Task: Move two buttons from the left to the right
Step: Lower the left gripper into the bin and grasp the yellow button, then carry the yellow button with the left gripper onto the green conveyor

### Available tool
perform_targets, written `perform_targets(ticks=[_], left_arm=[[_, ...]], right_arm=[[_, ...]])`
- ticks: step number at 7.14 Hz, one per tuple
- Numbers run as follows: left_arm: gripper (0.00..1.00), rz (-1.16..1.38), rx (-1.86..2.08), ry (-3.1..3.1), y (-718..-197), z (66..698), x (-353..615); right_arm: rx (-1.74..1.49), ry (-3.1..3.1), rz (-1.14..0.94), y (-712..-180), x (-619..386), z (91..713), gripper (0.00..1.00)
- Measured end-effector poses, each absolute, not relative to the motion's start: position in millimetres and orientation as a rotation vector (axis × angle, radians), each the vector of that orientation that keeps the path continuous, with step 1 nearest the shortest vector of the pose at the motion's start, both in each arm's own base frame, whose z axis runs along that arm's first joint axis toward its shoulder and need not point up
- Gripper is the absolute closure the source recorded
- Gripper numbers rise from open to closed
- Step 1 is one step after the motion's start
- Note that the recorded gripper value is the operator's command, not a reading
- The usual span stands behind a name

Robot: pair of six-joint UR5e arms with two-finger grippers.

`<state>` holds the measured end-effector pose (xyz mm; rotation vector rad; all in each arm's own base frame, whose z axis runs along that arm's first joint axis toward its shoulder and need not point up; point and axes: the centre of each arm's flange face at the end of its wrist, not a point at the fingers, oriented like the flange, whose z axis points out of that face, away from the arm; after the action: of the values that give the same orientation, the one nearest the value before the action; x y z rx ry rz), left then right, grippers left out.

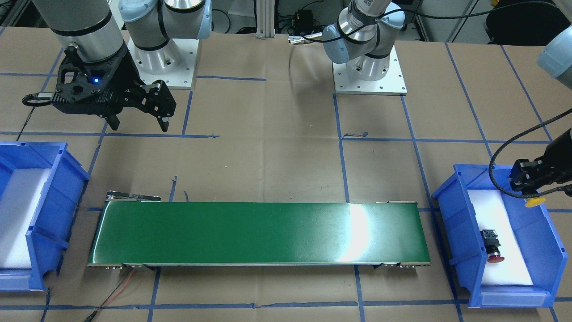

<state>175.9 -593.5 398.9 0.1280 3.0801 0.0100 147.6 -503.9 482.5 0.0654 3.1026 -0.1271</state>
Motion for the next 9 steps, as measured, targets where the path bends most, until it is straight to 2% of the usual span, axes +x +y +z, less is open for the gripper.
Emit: perform_targets(ticks=[4, 7, 9], left_arm=[[0.88, -0.006, 0.284, 3.072, -634.2, 416.1, 28.7], [0.88, 0.026, 0.206, 3.092, -644.9, 371.9, -94.8], [0.88, 0.011, 0.246, 3.089, -655.7, 324.1, -130.7]], right_arm=[[0.064, 3.103, -0.127, -503.9, 147.6, 482.6, 0.0], [0.065, 3.103, -0.127, -503.9, 147.6, 482.5, 0.0], [0.064, 3.103, -0.127, -503.9, 147.5, 482.6, 0.0]])
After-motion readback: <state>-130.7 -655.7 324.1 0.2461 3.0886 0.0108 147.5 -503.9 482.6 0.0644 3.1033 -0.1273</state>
